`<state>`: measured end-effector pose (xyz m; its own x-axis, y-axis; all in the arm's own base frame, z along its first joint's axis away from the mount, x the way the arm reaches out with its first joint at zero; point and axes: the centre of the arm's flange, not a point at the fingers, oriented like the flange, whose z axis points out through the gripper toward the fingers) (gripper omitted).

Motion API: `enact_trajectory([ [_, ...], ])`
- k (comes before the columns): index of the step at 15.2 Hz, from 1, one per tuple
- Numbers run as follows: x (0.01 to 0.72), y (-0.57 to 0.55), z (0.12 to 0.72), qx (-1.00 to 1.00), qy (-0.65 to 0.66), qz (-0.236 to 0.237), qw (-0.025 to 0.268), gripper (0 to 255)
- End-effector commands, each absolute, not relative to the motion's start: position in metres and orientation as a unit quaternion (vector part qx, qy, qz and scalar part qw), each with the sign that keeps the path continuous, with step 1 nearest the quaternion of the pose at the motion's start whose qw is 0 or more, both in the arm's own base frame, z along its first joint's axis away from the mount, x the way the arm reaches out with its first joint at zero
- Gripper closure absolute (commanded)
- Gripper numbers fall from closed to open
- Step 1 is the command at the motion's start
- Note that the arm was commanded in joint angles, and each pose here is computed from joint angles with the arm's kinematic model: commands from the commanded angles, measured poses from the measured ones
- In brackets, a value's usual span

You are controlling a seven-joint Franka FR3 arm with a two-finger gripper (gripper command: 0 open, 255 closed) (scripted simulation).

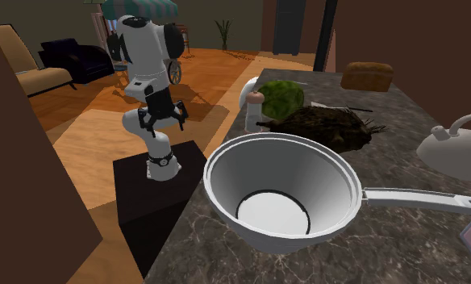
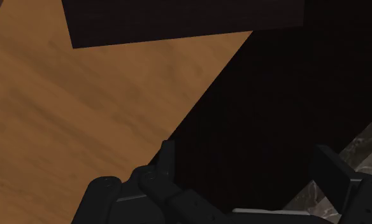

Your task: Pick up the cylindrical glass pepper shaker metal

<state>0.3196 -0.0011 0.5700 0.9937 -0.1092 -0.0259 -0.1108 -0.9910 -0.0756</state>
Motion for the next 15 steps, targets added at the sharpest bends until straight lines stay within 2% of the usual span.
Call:
enact_trajectory([
  [1, 0.32, -0.001, 0.57, -0.998, 0.055, 0.011, 0.038, 0],
  [15, 0.342, 0.167, 0.635, -0.998, 0.029, 0.01, 0.05, 0],
])
